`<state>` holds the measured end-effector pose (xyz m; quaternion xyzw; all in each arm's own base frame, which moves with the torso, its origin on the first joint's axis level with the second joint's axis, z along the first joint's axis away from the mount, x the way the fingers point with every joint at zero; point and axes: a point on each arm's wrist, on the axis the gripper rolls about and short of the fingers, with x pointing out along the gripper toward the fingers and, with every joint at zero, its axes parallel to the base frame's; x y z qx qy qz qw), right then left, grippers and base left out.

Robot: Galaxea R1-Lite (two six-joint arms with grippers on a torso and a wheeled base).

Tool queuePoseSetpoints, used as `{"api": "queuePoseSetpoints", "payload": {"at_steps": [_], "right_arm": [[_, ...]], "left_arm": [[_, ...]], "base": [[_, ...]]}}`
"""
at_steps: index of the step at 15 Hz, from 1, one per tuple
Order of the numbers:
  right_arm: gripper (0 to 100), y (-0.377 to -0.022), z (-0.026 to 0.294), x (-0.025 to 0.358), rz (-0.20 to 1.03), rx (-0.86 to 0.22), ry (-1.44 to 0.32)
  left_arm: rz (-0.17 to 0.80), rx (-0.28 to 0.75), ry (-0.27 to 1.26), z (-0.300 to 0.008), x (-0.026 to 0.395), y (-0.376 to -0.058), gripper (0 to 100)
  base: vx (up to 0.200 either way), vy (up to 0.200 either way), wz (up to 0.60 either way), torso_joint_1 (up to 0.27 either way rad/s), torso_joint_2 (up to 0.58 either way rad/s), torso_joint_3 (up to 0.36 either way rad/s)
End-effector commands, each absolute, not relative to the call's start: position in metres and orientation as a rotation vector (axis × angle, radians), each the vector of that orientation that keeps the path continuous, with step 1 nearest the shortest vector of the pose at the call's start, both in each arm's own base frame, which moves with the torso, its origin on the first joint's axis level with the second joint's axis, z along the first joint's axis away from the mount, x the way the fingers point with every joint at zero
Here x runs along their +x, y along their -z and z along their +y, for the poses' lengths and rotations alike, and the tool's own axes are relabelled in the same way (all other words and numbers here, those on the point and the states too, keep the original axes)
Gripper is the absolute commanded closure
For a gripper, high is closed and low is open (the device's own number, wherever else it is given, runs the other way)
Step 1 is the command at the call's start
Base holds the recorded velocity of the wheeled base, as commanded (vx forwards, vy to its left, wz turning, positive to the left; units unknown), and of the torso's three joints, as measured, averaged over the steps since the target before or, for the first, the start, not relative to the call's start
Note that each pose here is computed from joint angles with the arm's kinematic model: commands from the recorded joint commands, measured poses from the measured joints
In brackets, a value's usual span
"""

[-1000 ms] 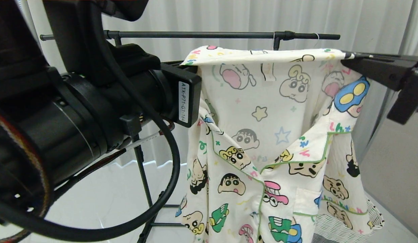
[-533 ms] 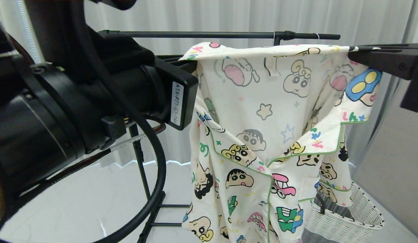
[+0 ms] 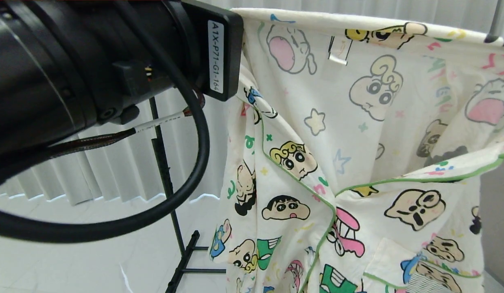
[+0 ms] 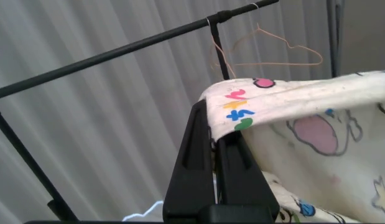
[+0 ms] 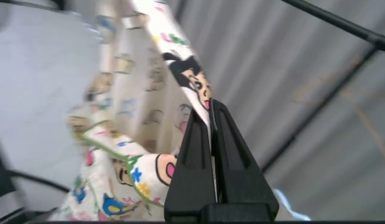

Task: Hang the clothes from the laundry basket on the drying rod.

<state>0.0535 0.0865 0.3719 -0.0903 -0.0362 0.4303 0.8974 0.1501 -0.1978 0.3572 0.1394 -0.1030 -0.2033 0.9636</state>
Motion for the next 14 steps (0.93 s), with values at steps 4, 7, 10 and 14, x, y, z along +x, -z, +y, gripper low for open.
{"api": "queuePoseSetpoints", "payload": {"at_steps": [4,7,10,14], "right_arm": [[100,-0.364,0.1,0.035,-0.053,-0.182,-1.087],[100,-0.363,0.096,0.038,-0.043,-0.189,-0.946],[100,-0.355,0.1,0.048,-0.012,-0.218,-0.85],[100,-0.356,0.121,0.078,-0.058,-0.217,-0.706]], "left_arm": [[-0.197,0.266,0.419,-0.202,0.154,-0.355,100],[-0.187,0.262,0.423,-0.194,0.147,-0.358,100],[-0.051,0.235,0.471,-0.169,0.124,-0.36,100],[0.131,0.116,0.568,-0.147,0.089,-0.36,100]], "base": [[0.0,0.0,0.0,0.0,0.0,0.0],[0.0,0.0,0.0,0.0,0.0,0.0],[0.0,0.0,0.0,0.0,0.0,0.0],[0.0,0.0,0.0,0.0,0.0,0.0]]}}
